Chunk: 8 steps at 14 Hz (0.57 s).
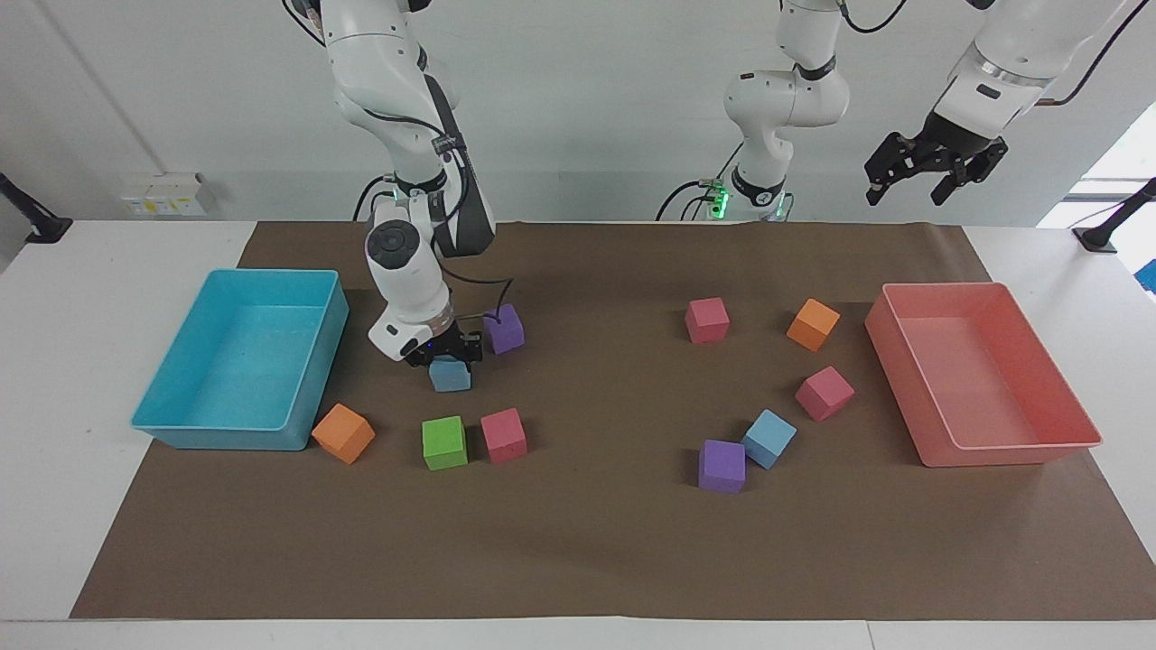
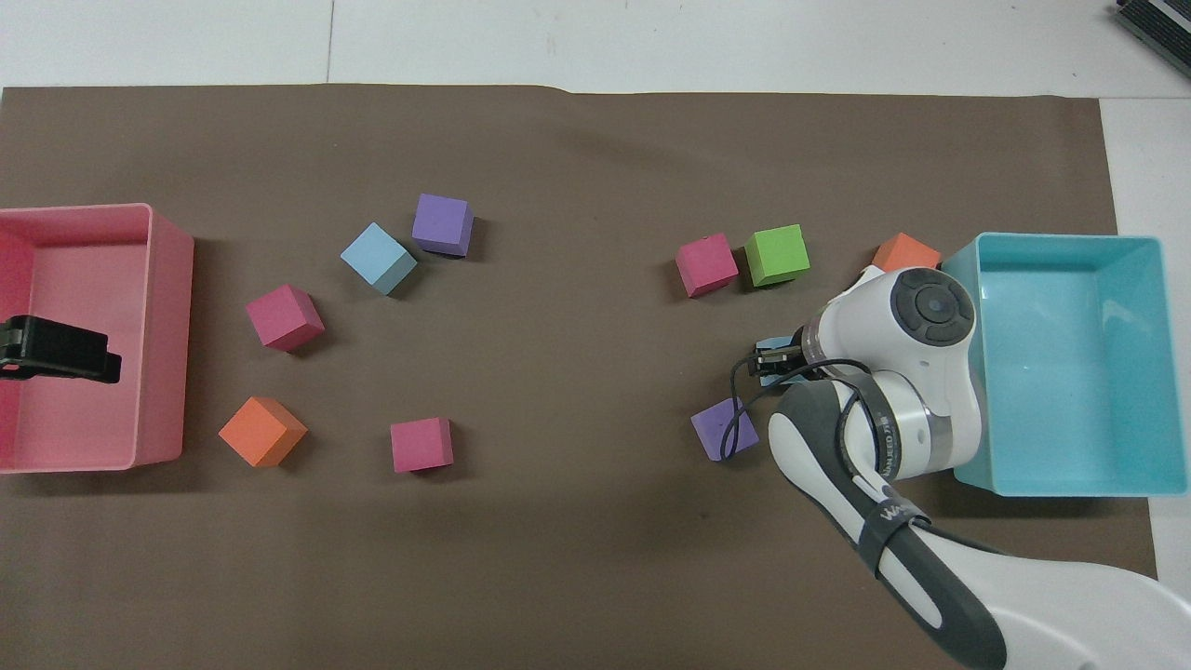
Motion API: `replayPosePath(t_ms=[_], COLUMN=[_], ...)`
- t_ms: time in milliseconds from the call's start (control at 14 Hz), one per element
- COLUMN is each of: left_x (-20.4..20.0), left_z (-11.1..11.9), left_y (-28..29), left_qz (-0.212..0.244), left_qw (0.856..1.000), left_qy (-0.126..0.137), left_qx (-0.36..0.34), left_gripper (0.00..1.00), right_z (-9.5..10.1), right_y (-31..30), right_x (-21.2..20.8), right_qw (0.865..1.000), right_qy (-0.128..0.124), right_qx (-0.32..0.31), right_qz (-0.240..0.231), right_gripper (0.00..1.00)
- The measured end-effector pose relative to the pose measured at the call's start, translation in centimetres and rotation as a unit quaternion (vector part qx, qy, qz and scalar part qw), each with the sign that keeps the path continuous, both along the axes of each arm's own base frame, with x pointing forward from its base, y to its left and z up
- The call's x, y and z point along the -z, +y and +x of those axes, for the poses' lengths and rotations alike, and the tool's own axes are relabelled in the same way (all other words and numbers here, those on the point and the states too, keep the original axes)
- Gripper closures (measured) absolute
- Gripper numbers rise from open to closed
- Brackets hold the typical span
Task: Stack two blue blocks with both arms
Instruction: 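Lower the right gripper and grasp the light blue cube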
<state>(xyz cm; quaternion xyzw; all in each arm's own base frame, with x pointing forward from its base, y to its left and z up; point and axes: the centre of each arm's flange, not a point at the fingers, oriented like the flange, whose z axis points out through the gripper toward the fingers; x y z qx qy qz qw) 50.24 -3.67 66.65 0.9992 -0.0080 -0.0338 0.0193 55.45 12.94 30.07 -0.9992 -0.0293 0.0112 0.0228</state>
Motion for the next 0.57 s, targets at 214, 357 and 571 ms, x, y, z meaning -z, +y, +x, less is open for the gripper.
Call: replayPosePath(t_ms=[214, 357, 571], left_x=[0.0, 0.0, 0.0], left_z=[0.0, 0.0, 0.0], left_y=[0.0, 0.0, 0.0], left_qz=[0.0, 0.0, 0.0], left_qw=[1.0, 1.0, 1.0], left_qy=[0.0, 0.0, 0.0], left_qx=[0.0, 0.0, 0.0], left_gripper=[0.0, 0.0, 0.0], right_z=[1.4, 2.2, 2.9], right_y=[0.5, 0.9, 1.8], right_x=[-2.8, -5.9, -10.4], right_qw=[1.0, 1.0, 1.0], right_qy=[-0.001, 0.004, 0.011], right_qx=[-0.003, -0.006, -0.01], right_qz=[0.002, 0.004, 0.003], right_gripper=[0.39, 0.39, 0.39])
